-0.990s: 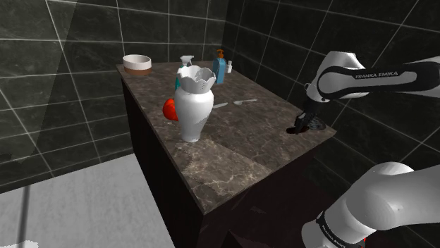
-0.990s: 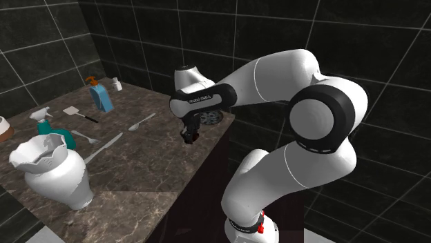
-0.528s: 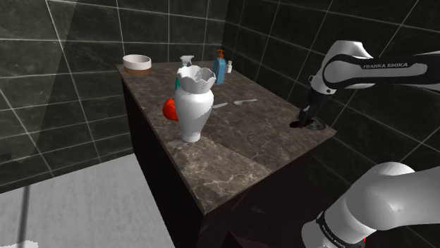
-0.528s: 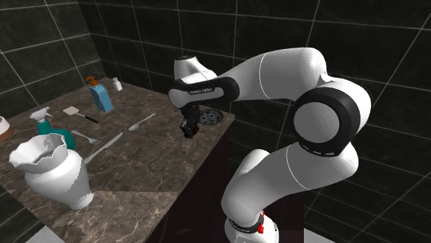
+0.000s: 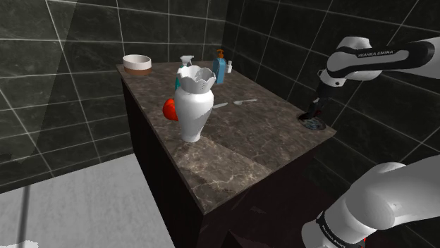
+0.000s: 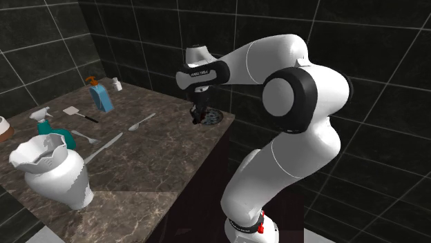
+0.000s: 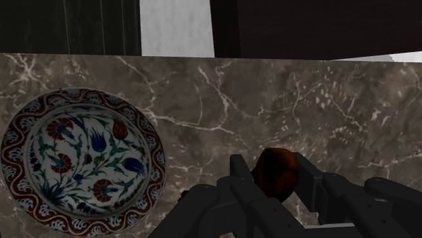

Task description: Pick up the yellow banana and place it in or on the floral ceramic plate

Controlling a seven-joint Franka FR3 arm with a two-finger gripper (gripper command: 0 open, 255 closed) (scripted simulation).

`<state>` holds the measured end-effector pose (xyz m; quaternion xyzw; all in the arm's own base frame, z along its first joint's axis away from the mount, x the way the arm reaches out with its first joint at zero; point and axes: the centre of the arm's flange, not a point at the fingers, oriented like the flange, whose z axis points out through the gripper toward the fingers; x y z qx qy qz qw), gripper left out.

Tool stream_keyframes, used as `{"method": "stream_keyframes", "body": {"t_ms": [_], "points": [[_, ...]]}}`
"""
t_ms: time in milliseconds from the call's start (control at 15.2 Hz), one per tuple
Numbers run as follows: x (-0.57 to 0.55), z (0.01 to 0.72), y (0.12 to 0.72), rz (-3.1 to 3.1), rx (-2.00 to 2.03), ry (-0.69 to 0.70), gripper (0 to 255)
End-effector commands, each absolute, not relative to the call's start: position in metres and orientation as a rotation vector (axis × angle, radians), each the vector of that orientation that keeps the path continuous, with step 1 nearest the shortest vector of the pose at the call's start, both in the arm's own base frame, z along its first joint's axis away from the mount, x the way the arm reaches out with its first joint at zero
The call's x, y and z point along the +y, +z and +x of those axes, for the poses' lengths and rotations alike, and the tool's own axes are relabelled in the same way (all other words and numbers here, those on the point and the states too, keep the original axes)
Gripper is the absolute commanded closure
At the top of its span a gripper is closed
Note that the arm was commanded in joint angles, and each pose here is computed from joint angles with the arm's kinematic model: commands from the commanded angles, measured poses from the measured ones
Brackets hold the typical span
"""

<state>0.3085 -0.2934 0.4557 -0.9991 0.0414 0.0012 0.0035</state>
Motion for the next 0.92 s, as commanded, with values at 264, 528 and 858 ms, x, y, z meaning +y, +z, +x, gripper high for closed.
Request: {"method": "stream_keyframes", "body": {"t_ms": [264, 528, 858], "points": [[-0.373, 0.311, 0.458, -3.133, 0.127, 0.004, 255], [-0.426, 0.314, 0.461, -3.133, 0.127, 0.004, 255], [-0.432, 0.314, 0.44, -3.133, 0.127, 0.004, 255]]}}
